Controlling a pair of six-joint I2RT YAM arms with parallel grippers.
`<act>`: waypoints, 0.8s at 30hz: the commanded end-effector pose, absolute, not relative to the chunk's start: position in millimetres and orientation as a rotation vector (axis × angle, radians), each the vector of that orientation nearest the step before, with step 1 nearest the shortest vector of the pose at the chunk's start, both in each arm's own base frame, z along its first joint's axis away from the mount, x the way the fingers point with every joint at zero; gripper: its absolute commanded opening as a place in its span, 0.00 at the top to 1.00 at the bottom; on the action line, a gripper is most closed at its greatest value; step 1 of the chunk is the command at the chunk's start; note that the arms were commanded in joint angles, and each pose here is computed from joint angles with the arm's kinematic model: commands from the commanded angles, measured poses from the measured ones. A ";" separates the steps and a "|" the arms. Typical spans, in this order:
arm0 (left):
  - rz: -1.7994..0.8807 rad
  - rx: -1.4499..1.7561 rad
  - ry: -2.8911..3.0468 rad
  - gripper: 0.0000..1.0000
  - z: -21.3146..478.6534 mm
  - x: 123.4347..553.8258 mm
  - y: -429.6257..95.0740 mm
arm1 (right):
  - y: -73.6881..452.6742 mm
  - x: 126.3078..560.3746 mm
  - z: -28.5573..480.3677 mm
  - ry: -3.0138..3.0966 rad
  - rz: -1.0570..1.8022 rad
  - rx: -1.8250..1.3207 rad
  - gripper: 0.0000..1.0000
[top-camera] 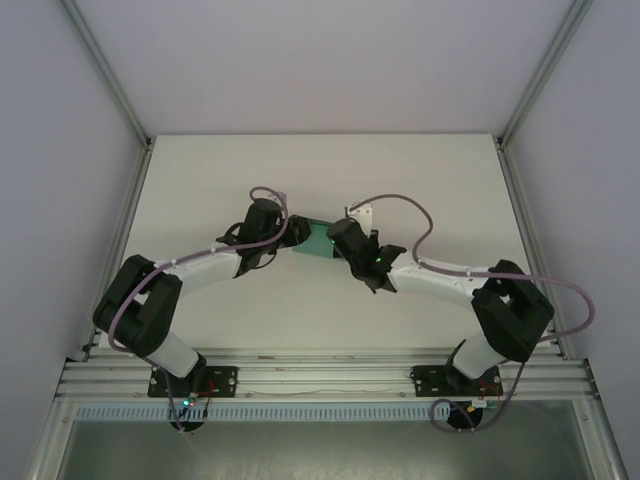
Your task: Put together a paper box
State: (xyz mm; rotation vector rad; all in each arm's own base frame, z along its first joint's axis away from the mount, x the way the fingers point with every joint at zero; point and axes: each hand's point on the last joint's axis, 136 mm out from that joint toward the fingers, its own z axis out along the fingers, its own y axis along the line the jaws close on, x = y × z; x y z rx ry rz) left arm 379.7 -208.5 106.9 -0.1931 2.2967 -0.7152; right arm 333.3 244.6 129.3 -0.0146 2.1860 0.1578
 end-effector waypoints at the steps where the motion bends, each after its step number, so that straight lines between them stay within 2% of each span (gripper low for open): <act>1: -0.787 -0.149 2.334 0.45 107.0 361.9 -220.7 | 247.1 301.8 76.6 2.314 0.143 -0.185 1.00; 6: -0.726 -0.102 2.335 0.39 118.0 353.1 -211.3 | 247.9 306.1 75.2 2.289 0.104 -0.209 1.00; 12: -0.502 0.043 2.359 0.23 136.3 339.3 -183.5 | 255.1 306.2 89.8 2.271 0.140 -0.256 1.00; 20: -0.283 0.202 2.433 0.23 146.8 339.1 -152.1 | 266.4 302.4 91.1 2.354 0.144 -0.346 1.00; 24: -0.242 0.249 2.459 0.31 148.1 342.7 -139.5 | 261.7 303.3 87.4 2.391 0.120 -0.334 1.00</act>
